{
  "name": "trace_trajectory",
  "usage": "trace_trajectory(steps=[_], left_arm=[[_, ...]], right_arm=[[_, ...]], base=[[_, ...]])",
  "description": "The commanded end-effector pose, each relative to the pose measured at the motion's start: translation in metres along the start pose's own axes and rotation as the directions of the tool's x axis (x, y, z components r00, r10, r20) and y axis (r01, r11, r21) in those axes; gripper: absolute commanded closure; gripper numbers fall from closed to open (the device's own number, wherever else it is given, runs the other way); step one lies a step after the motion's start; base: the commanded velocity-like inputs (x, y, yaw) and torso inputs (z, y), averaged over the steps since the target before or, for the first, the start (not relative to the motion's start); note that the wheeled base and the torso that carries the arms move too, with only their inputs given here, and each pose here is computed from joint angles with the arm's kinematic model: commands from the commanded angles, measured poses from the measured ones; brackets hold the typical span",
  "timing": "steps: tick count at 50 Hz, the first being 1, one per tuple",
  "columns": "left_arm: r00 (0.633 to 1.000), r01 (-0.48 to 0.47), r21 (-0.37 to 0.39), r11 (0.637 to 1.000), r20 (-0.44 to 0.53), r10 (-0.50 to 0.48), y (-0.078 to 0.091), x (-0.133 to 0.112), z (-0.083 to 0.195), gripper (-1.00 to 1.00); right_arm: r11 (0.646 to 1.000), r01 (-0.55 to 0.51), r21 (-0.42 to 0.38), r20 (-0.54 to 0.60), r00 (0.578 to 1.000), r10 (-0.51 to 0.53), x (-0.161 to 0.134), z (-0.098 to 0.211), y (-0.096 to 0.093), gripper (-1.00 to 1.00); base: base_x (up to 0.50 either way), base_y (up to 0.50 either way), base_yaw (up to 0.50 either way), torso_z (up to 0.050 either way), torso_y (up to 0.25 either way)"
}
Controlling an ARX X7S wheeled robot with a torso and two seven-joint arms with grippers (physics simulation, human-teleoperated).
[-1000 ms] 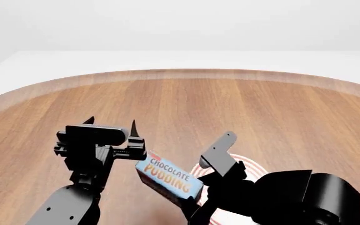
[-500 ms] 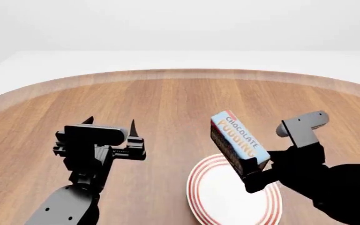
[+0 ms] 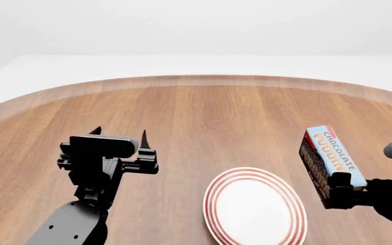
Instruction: Put the chocolate pudding to the right of the plate.
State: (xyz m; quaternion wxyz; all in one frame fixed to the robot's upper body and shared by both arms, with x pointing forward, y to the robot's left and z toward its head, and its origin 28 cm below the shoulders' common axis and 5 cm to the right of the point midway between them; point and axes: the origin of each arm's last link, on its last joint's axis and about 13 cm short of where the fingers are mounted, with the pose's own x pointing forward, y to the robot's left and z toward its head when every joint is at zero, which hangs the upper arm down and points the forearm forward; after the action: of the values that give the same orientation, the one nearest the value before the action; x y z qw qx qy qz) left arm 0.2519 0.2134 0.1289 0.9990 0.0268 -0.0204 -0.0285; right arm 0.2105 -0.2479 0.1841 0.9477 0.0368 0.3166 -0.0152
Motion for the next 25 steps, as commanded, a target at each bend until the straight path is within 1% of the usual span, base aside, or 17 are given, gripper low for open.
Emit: trace_trajectory(steps=[1, 9, 10, 14, 16, 17, 25], left_arm=[[1.000, 0.001, 0.002, 1.000, -0.003, -0.001, 0.000, 0.000, 0.000, -1.00], [1.000, -0.004, 0.004, 1.000, -0.002, 0.004, 0.001, -0.001, 0.000, -1.00], [1.000, -0.006, 0.005, 1.000, -0.003, 0.006, 0.001, -0.002, -0.001, -1.00], [1.000, -0.006, 0.005, 1.000, -0.002, 0.006, 0.001, -0.001, 0.000, -1.00], [1.000, -0.003, 0.003, 1.000, 0.001, 0.003, 0.000, -0.002, 0.000, -1.00], [1.000, -0.003, 0.003, 1.000, 0.000, 0.003, 0.000, -0.002, 0.000, -1.00], [1.000, -0.004, 0.006, 1.000, 0.001, 0.004, 0.001, -0.003, 0.001, -1.00]], right_arm=[[0.995, 0.080, 0.067, -0.027, 0.997, -0.078, 0.008, -0.007, -0.027, 1.00], [0.989, 0.106, 0.105, -0.057, 0.993, -0.101, 0.020, -0.012, -0.040, 1.00], [0.984, 0.127, 0.122, -0.068, 0.991, -0.119, 0.022, -0.016, -0.046, 1.00], [0.980, 0.139, 0.140, -0.089, 0.988, -0.127, 0.025, -0.023, -0.053, 1.00], [0.983, 0.141, 0.114, -0.072, 0.988, -0.133, 0.027, -0.025, -0.057, 1.00], [0.981, 0.144, 0.131, -0.086, 0.987, -0.133, 0.029, -0.026, -0.058, 1.00], [0.970, 0.173, 0.173, -0.113, 0.981, -0.155, 0.044, -0.036, -0.068, 1.00]], base=[[0.00, 0.00, 0.00, 0.000, 0.000], [0.00, 0.00, 0.00, 0.000, 0.000], [0.00, 0.00, 0.00, 0.000, 0.000], [0.00, 0.00, 0.00, 0.000, 0.000], [0.00, 0.00, 0.00, 0.000, 0.000], [0.00, 0.00, 0.00, 0.000, 0.000], [0.00, 0.00, 0.00, 0.000, 0.000]])
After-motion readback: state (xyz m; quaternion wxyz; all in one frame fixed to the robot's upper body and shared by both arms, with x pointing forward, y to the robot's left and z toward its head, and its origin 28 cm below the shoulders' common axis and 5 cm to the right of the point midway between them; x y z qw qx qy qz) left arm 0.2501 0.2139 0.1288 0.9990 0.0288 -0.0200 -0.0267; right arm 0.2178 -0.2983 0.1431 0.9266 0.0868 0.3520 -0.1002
